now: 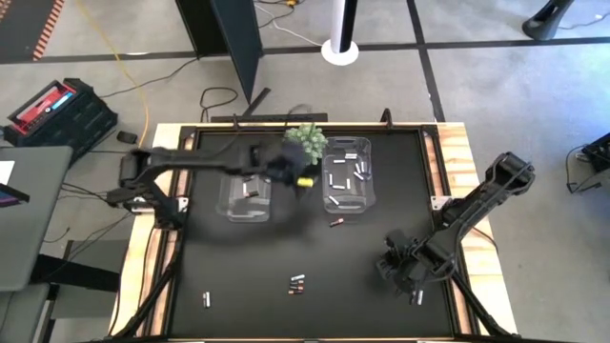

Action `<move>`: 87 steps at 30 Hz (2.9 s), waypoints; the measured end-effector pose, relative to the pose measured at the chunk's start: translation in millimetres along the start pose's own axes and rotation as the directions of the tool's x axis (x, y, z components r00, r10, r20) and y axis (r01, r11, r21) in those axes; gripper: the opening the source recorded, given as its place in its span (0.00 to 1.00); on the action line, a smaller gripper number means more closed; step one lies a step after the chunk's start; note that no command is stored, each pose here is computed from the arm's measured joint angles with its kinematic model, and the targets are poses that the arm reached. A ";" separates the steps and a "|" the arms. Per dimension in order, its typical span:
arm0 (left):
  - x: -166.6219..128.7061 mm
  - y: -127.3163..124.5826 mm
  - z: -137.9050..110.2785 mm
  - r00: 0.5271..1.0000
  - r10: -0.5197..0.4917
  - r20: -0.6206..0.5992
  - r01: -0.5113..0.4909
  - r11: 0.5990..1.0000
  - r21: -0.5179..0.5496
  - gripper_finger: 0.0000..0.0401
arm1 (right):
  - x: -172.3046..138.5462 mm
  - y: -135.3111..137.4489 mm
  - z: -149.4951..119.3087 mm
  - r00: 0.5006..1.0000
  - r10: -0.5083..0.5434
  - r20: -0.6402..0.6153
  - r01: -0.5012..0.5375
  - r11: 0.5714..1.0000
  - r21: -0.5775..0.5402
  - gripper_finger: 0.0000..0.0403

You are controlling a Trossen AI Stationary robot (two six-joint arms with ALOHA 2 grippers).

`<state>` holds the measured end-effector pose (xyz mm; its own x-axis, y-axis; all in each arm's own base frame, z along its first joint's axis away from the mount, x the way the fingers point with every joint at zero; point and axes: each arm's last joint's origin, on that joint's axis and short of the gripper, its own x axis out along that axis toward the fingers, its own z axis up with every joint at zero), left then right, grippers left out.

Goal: Sort batteries
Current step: Put the white-blue battery into the right transparent bin

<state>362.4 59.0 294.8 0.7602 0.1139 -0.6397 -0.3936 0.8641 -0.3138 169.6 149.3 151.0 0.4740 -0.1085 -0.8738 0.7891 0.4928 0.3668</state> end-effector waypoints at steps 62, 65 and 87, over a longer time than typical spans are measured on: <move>203.0 70.0 48.4 0.943 0.133 -0.304 0.026 0.884 0.466 0.27 | 21.1 0.1 56.2 0.990 -0.111 0.087 0.086 0.965 0.246 0.05; 188.8 64.0 61.1 0.958 0.121 -0.259 0.011 0.890 0.456 0.26 | 21.1 0.1 56.1 0.990 -0.111 0.087 0.087 0.966 0.243 0.05; -25.2 -7.5 104.0 0.829 0.557 -0.051 -0.549 0.827 0.117 0.26 | 20.9 3.3 54.6 0.993 -0.078 0.084 0.073 0.995 0.063 0.05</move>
<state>400.0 100.6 386.3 0.3843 0.5511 -0.7407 -0.6824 0.7099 0.1741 203.4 101.5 151.4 0.4419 -0.2191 -0.8699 0.8448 0.4278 0.3214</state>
